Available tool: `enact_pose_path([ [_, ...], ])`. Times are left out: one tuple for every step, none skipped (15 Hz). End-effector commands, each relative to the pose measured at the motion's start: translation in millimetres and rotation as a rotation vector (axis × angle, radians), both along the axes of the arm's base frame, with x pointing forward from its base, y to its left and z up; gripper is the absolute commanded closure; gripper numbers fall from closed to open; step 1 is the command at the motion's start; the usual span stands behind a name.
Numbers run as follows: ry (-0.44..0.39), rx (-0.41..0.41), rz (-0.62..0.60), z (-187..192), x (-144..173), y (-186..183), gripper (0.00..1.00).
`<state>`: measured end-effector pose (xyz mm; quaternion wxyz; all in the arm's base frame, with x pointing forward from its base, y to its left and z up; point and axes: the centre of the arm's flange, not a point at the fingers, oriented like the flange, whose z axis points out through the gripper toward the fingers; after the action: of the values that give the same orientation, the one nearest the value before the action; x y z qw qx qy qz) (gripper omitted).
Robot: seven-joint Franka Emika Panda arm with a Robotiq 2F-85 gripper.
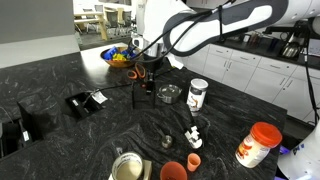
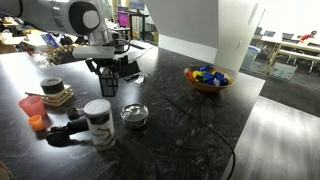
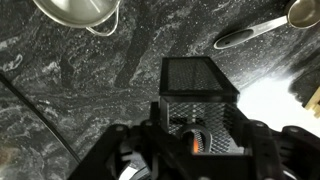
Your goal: Move the pen holder to the right
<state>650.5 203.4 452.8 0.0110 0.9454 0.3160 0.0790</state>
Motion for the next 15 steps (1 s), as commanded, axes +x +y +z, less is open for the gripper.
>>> enact_pose_path([
  [-0.012, -0.012, -0.168, -3.0, -27.4, -8.5, 0.6],
  [-0.011, -0.018, -0.211, -5.5, -32.1, -10.5, 0.6],
  [-0.02, -0.039, -0.255, -8.7, -37.1, -12.8, 0.6],
  [-0.026, -0.053, -0.297, -10.6, -41.9, -15.0, 0.6],
  [-0.031, -0.07, -0.334, -14.2, -46.2, -17.7, 0.6],
  [-0.026, -0.08, -0.366, -17.8, -50.4, -19.6, 0.6],
  [-0.021, -0.089, -0.39, -21.9, -53.8, -21.0, 0.6],
  [-0.017, -0.096, -0.408, -25.7, -56.9, -21.8, 0.6],
  [-0.013, -0.098, -0.421, -29.9, -58.6, -21.8, 0.6],
  [-0.014, -0.101, -0.429, -33.3, -60.3, -21.9, 0.6],
  [-0.02, -0.1, -0.43, -38.1, -61.0, -22.4, 0.6],
  [-0.025, -0.096, -0.434, -41.8, -61.0, -22.7, 0.6],
  [-0.036, -0.097, -0.433, -45.6, -60.8, -23.3, 0.6],
  [-0.042, -0.096, -0.435, -48.3, -60.8, -23.6, 0.6],
  [-0.047, -0.093, -0.436, -51.7, -60.6, -24.4, 0.6],
])
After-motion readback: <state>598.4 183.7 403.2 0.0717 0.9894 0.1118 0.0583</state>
